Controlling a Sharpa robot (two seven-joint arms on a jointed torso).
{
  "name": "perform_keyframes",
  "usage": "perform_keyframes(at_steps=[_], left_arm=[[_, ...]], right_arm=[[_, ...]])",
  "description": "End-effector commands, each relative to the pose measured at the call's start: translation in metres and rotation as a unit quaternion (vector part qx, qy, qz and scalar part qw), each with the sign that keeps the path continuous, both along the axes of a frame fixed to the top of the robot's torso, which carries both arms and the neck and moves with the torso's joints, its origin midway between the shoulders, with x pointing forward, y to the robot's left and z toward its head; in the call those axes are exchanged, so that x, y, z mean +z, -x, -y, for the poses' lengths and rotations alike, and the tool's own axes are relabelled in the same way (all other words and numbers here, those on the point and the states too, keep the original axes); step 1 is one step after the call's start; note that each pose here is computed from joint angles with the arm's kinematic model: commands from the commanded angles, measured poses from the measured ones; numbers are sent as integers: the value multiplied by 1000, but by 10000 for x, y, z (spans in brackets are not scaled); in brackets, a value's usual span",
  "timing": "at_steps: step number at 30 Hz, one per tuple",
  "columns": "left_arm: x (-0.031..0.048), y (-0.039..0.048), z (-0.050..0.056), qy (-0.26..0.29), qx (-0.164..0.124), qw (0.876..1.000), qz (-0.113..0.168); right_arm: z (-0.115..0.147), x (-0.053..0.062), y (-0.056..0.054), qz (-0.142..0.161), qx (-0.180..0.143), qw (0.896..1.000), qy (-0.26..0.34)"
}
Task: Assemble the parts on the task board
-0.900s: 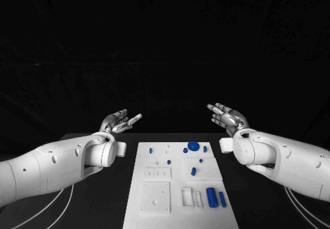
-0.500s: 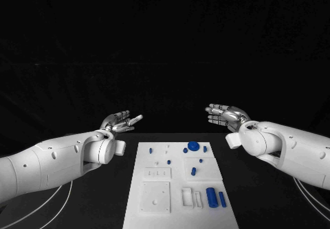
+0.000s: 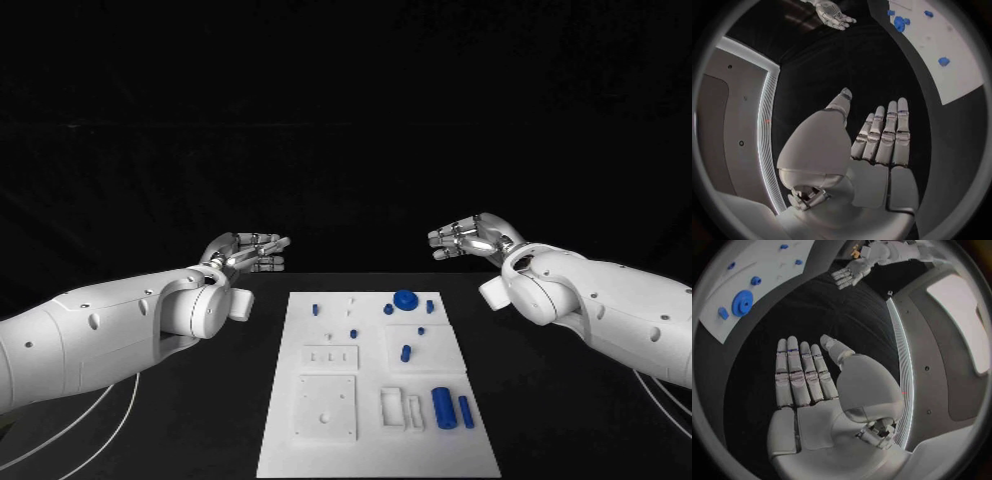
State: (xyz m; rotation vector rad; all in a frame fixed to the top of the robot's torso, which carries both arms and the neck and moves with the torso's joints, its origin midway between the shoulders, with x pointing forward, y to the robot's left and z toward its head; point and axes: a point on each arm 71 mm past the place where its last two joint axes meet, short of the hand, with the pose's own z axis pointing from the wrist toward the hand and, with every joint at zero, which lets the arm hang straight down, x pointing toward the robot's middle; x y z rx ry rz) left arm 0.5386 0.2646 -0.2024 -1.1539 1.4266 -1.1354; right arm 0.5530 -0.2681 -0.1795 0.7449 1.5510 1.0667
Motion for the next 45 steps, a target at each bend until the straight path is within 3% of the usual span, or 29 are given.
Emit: perform_keyframes(at_steps=[1,5,10,15,21,27,32,45], left_arm=[[86,38,89,20,-67,997,12],[179,100,136,27,-110,993,18],[257,169,207,32,-140,989,21],[331,243,250,43,-150,988,15],[419,326,287,50,-164,985,14],[477,340,318,52,-173,983,19],[508,345,345,51,-180,982,22],[549,342,357,45,-183,982,24]], right_arm=[[-130,39,34,71,72,984,146],[-238,61,48,83,97,964,233],[-343,108,42,97,99,933,331],[-449,129,55,115,102,903,400],[-603,164,92,143,113,876,447],[-736,185,118,165,114,852,484],[-806,189,124,176,111,839,502],[-900,136,148,183,123,827,517]])
